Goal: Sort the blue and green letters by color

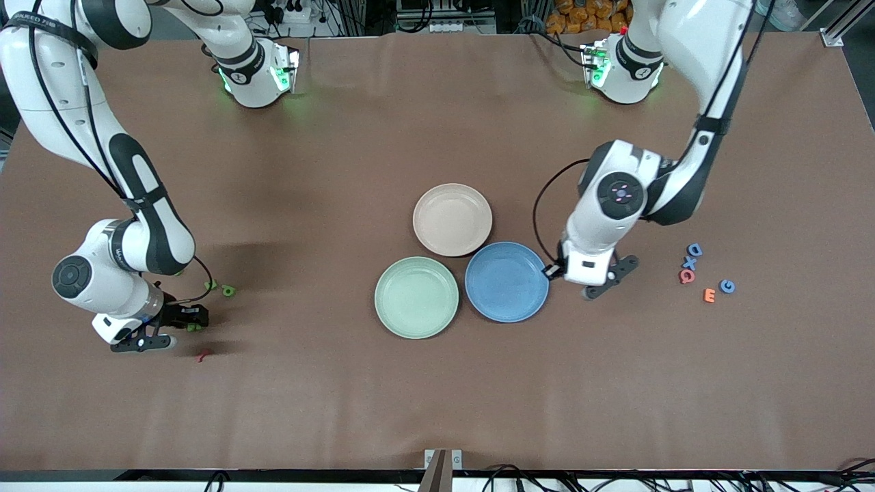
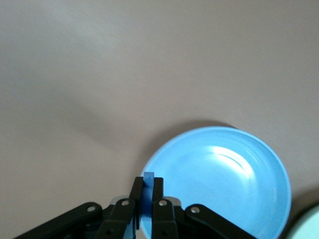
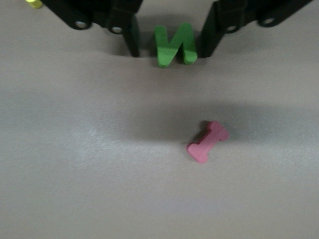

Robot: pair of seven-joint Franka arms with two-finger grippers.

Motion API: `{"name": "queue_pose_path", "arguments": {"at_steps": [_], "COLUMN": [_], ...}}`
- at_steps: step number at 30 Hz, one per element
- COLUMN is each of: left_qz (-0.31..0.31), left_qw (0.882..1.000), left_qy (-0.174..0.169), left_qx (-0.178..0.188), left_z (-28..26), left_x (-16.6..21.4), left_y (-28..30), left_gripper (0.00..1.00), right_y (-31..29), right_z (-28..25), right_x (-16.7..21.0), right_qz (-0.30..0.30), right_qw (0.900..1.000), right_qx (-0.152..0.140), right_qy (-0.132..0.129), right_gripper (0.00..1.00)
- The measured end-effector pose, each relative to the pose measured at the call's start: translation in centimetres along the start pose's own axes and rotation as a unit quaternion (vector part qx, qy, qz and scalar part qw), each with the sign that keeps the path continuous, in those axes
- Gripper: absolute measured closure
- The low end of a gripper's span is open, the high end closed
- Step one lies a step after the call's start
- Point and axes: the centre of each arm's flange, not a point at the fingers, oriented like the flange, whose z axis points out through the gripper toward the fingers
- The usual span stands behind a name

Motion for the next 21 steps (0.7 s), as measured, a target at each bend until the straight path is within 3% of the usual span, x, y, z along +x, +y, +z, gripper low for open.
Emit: {"name": "queue_pose_path", "arguments": {"at_steps": [5, 13, 20, 21], "left_qz": [0.001, 0.012, 0.016, 0.016], "left_qw": [1.0, 1.0, 1.0, 1.0], "left_qy": [-0.003, -0.008, -0.007, -0.007], "left_qx": [-0.005, -0.003, -0.004, -0.004], "left_z": [1.7, 4.0, 4.0, 4.0], "left_x": [-1.2, -2.4, -2.4, -2.4], "left_y": [2.8, 4.8, 4.9, 4.9], "left_gripper": [0.9, 0.89, 0.6, 0.52], "right_y": [0.3, -0.1, -2.8, -3.7], "right_z": [-0.3, -0.4, -3.0, -3.8], "right_x": [0.2, 0.4, 2.5, 3.1], "right_qz": [0.002, -0.001, 0.025, 0.032], "right_qw": [1.0, 1.0, 0.999, 0.999], "right_qx": [-0.001, 0.001, 0.014, 0.015], "right_qy": [0.002, 0.003, -0.032, -0.038], "right_gripper": [0.67, 0.67, 0.67, 0.67]}}
